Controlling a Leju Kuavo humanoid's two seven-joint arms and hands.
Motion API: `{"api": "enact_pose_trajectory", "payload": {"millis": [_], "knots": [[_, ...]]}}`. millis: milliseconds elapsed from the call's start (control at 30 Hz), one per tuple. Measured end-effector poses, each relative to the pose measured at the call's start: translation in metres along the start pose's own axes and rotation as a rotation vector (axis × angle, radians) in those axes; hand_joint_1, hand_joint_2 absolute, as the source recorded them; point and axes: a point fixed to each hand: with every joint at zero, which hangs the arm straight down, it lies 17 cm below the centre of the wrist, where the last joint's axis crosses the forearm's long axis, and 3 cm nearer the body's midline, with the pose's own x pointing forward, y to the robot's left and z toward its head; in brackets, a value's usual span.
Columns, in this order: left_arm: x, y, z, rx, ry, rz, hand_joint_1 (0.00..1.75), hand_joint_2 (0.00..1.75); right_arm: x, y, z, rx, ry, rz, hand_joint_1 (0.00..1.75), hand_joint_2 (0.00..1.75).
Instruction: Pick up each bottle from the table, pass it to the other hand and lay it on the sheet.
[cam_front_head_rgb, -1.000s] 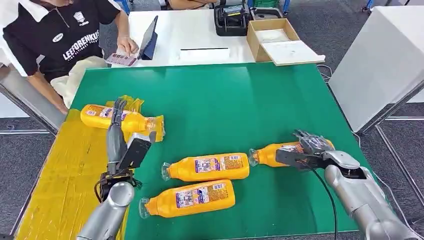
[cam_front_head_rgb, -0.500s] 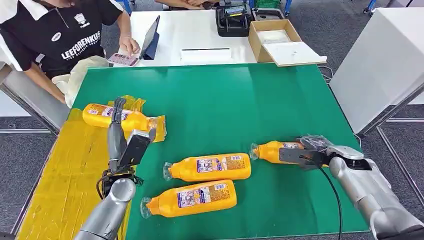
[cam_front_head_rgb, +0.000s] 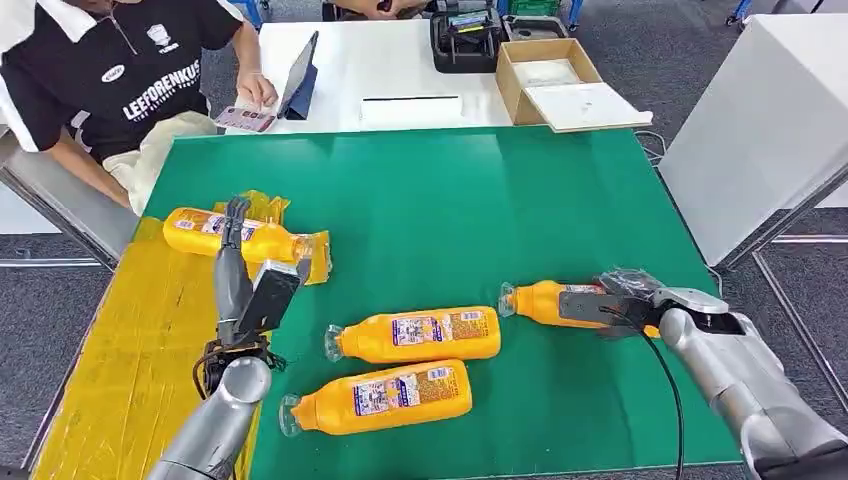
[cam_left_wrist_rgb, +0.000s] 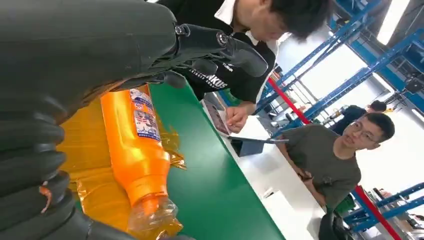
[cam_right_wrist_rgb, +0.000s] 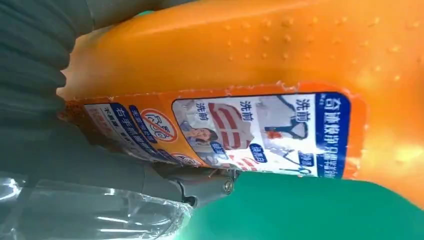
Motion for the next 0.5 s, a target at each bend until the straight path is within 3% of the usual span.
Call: {"api": "enact_pose_trajectory", "payload": {"millis": [133,333,500], "knots": [[-0.004,0.003,0.001,0.003,0.005,-0.008,0.0,1.75,0.014,-0.018,-0.005,-0.101,-0.048,-0.012,1.75,1.75],[-0.017,0.016,0.016,0.011,0.024,-0.043,0.0,1.75,0.053,-0.086,-0.007,-0.45,-0.026,-0.079,1.75,1.75],[-0.02,0.021,0.018,0.003,0.03,-0.066,0.0,1.75,0.093,-0.114,0.017,-0.703,-0.011,-0.159,1.75,1.75]]}}
